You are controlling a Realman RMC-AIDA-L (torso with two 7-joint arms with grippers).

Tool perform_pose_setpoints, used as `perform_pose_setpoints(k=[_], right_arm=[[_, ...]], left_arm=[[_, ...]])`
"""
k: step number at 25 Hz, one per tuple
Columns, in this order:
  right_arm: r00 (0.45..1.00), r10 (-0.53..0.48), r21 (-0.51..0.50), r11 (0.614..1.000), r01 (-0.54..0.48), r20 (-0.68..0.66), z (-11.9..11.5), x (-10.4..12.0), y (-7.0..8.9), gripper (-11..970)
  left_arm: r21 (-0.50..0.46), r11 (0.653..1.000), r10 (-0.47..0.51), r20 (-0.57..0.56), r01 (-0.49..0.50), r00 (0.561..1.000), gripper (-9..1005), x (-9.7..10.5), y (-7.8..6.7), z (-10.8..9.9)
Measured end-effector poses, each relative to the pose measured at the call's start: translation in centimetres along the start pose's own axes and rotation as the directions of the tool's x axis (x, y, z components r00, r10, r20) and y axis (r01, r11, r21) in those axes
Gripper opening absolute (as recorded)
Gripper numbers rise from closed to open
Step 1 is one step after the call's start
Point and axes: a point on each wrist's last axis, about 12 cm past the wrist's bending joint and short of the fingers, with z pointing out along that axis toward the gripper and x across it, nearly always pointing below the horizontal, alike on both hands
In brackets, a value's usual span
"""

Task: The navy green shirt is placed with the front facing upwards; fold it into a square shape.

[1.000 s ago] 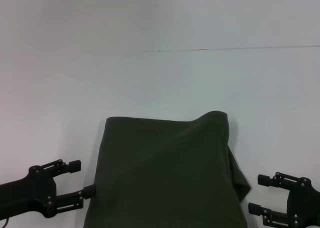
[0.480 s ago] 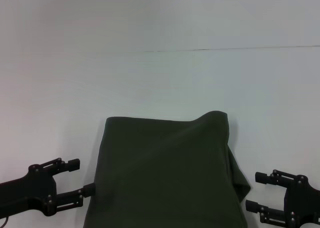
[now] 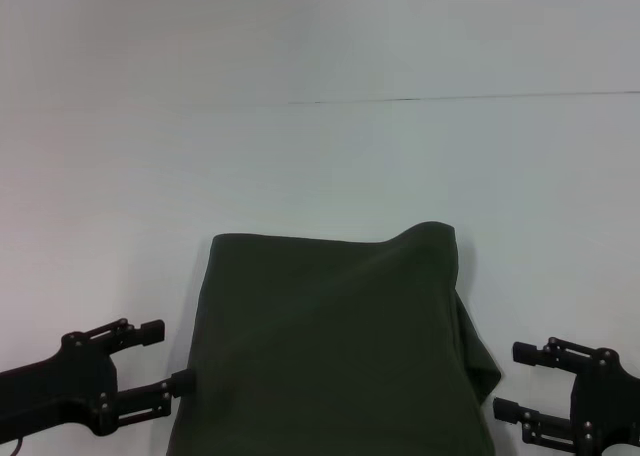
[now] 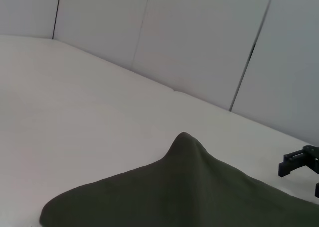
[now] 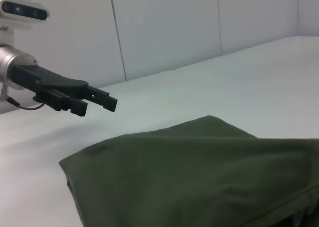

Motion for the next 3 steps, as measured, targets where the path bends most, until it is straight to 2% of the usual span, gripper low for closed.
perform_pose_setpoints(k=[3], right_arm=[[1.000, -0.004, 0.001, 1.000, 0.004, 0.004, 0.09, -0.16, -0.13, 759]], left_arm=[[-0.001, 1.000, -0.006, 0.003, 0.006, 1.000, 806, 0.09, -0.06, -0.01]])
